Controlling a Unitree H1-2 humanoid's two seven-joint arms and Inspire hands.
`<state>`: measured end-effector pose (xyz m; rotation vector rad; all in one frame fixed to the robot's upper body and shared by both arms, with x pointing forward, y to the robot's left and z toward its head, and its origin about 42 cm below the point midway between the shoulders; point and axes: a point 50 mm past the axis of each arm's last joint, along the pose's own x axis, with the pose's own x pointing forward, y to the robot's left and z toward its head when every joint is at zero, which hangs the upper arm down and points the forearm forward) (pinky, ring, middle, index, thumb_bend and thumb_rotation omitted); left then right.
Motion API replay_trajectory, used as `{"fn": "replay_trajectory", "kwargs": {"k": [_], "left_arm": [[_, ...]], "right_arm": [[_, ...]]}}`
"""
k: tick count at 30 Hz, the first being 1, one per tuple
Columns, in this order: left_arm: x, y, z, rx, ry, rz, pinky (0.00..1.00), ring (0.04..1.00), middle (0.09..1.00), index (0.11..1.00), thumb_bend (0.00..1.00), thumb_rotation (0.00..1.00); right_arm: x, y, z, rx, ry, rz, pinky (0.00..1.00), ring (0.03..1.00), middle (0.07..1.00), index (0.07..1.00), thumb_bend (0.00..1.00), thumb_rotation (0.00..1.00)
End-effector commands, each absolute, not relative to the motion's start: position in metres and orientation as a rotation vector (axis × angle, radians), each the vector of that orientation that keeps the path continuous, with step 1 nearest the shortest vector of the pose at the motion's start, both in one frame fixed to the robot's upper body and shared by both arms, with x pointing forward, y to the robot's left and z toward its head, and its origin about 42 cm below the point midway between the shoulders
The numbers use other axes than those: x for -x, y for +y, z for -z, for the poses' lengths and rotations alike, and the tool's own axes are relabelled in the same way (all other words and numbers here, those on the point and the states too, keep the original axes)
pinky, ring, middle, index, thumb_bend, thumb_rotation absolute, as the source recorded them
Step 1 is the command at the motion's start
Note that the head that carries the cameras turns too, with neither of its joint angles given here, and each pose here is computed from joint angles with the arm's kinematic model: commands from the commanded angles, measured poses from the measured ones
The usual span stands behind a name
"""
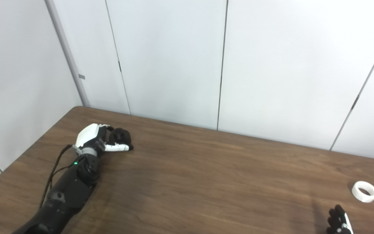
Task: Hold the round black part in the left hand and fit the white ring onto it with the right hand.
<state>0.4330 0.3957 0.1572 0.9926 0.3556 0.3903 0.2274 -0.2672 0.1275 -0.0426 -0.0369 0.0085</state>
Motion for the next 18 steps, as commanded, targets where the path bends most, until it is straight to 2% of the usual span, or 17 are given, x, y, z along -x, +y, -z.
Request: {"fn": "replay_trajectory", "kwargs": {"k": [1, 12, 15, 17, 18], "left_arm": [[-0.447, 0.4033, -0.1935, -0.999, 0.256, -0.453, 1.0, 1.0, 0.948, 0.819, 1.0, 0.37], [-0.4479, 0.3999, -0.1907, -1.009, 0.255, -0.465, 1.0, 0.98, 0.903, 0.754, 1.0, 0.35], [-0.4473, 0.4001, -0.19, -1.0, 0.243, -0.477, 1.0, 0.966, 0.878, 0.666, 0.98, 0.31], [-0.4472, 0.4015, -0.1888, -1.0, 0.24, -0.481, 1.0, 0.941, 0.839, 0.586, 0.94, 0.26], [-0.4467, 0.4023, -0.1882, -0.996, 0.237, -0.483, 1.0, 0.933, 0.821, 0.539, 0.78, 0.19]], "right_arm": [[-0.2151, -0.2658, -0.1288, 0.04, -0.036, 0.0, 1.0, 0.993, 0.978, 0.987, 0.61, 1.0], [-0.2155, -0.2655, -0.131, 0.036, -0.046, -0.009, 1.0, 1.0, 0.992, 1.0, 0.57, 1.0], [-0.2154, -0.266, -0.1324, 0.027, -0.05, -0.012, 1.0, 1.0, 0.999, 1.0, 0.54, 1.0], [-0.2152, -0.2663, -0.133, 0.033, -0.05, -0.012, 1.0, 1.0, 1.0, 1.0, 0.55, 1.0], [-0.2149, -0.2665, -0.1333, 0.036, -0.049, -0.009, 1.0, 1.0, 1.0, 1.0, 0.55, 1.0]]}}
